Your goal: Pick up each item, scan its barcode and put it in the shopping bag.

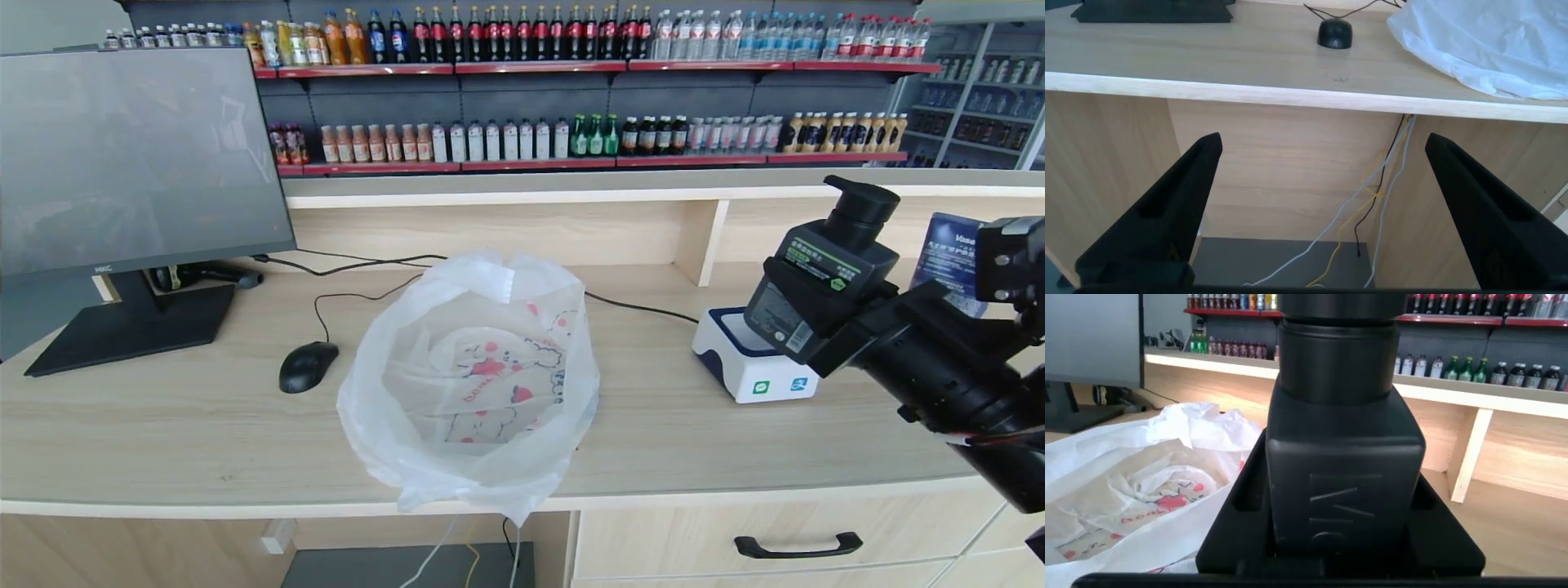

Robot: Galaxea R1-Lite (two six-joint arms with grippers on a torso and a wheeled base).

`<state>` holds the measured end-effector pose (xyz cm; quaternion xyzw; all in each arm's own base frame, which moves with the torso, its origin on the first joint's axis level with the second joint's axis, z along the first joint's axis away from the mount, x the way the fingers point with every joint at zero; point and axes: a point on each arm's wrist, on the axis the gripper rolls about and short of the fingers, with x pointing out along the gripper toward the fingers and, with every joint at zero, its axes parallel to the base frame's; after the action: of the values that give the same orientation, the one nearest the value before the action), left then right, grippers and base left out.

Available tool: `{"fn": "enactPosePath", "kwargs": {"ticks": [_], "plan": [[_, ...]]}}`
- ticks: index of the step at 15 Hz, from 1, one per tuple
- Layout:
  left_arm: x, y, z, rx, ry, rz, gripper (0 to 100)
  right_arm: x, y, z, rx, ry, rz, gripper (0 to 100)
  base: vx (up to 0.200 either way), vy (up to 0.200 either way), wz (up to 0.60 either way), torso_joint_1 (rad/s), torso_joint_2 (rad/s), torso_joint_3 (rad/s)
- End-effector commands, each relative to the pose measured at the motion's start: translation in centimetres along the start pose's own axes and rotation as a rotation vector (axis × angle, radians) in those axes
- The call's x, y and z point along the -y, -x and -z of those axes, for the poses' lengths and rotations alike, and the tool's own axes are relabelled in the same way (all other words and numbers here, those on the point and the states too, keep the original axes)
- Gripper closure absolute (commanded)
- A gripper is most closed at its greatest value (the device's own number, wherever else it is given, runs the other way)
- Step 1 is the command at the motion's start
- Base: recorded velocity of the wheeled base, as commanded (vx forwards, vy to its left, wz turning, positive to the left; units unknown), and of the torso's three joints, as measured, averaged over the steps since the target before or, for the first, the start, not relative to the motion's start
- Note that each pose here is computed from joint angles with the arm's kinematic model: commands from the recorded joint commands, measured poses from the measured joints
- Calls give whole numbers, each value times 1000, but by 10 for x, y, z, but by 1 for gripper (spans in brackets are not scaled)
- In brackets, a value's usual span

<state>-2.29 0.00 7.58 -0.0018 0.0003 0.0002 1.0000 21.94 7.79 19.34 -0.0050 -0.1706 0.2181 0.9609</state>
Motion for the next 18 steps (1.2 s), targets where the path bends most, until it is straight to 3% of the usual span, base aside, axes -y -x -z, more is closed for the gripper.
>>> {"fn": "enactPosePath", "kwargs": {"ticks": [1,3,6,9,11,13,18], "plan": [[0,0,0,1,-1,2,0,3,-1,-2,9,12,12,100,0,0,0,0,0,0],[0,0,0,1,1,2,0,16,-8,3,3,87,23,100,0,0,0,0,0,0],[0,0,0,1,-1,2,0,41,-13,12,13,368,-190,100,0,0,0,0,0,0],[0,0,0,1,-1,0,0,48,-35,16,40,642,-236,100,0,0,0,0,0,0],[0,0,0,1,-1,0,0,41,-42,32,26,666,-262,100,0,0,0,0,0,0],[0,0,0,1,1,0,0,48,-60,40,60,786,-181,100,0,0,0,0,0,0],[0,0,0,1,-1,0,0,56,-53,58,20,966,-219,100,0,0,0,0,0,0]]}}
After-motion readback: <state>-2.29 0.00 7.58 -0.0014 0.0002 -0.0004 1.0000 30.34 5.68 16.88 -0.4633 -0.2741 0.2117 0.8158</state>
